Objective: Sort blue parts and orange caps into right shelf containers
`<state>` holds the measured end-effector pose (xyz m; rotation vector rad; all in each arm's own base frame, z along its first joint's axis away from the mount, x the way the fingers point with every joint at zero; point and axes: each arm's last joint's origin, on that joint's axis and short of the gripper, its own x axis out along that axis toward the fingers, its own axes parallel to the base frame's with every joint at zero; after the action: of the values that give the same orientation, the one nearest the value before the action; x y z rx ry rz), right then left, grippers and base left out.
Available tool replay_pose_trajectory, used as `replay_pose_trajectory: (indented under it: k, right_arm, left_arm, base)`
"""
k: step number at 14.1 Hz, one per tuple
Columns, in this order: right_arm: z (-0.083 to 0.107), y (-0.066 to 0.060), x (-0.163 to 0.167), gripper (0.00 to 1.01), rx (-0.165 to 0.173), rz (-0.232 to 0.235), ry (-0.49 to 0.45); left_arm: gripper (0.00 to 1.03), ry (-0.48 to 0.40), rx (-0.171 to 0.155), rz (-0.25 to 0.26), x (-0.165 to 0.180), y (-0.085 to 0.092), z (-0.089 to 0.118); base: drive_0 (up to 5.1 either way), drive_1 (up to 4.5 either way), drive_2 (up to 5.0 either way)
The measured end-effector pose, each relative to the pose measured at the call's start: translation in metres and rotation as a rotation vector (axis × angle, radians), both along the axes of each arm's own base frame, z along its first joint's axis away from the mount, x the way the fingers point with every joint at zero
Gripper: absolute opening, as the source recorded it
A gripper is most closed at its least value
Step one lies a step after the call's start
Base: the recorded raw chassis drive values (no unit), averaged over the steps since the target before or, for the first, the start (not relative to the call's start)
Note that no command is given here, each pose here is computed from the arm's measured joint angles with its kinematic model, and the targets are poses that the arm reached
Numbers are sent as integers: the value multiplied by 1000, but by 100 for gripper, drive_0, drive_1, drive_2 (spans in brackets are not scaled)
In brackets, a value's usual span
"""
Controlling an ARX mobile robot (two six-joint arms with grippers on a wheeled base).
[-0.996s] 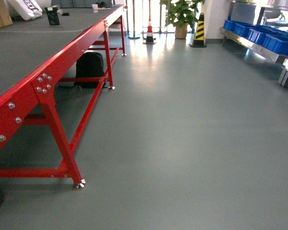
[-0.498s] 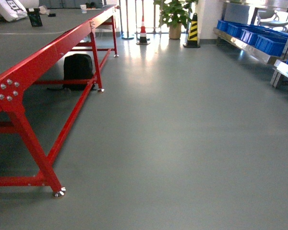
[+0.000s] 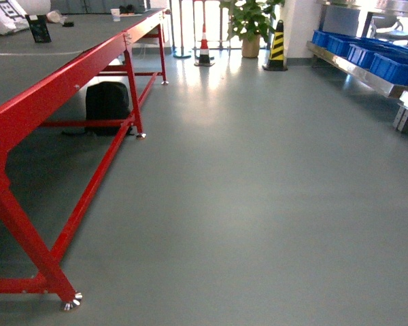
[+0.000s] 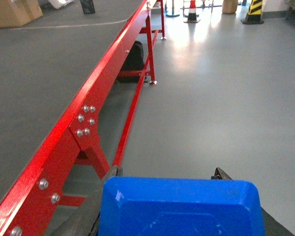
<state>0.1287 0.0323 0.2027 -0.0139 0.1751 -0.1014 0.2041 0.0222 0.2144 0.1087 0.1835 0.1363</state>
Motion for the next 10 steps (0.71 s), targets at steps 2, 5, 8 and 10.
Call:
replay_pose_trajectory:
  k: [2,5,8,10]
  right_arm:
    - [0,0,0,43,0,0,-1]
    - [0,0,0,43,1,-3,-2]
    - [0,0,0,43,1,-3,-3]
    - [0,0,0,43,1,-3,0]
  left_arm:
    - [44,4,0,0,0,0,-1]
    - [44,-1,0,0,0,0,0]
    - [44,0,0,0,0,0,0]
    - [44,-3,0,4,0,1,0]
  base:
    - [-3,429,-435]
    - [0,432,-432]
    - [6,438,-425]
    - [0,433,-433]
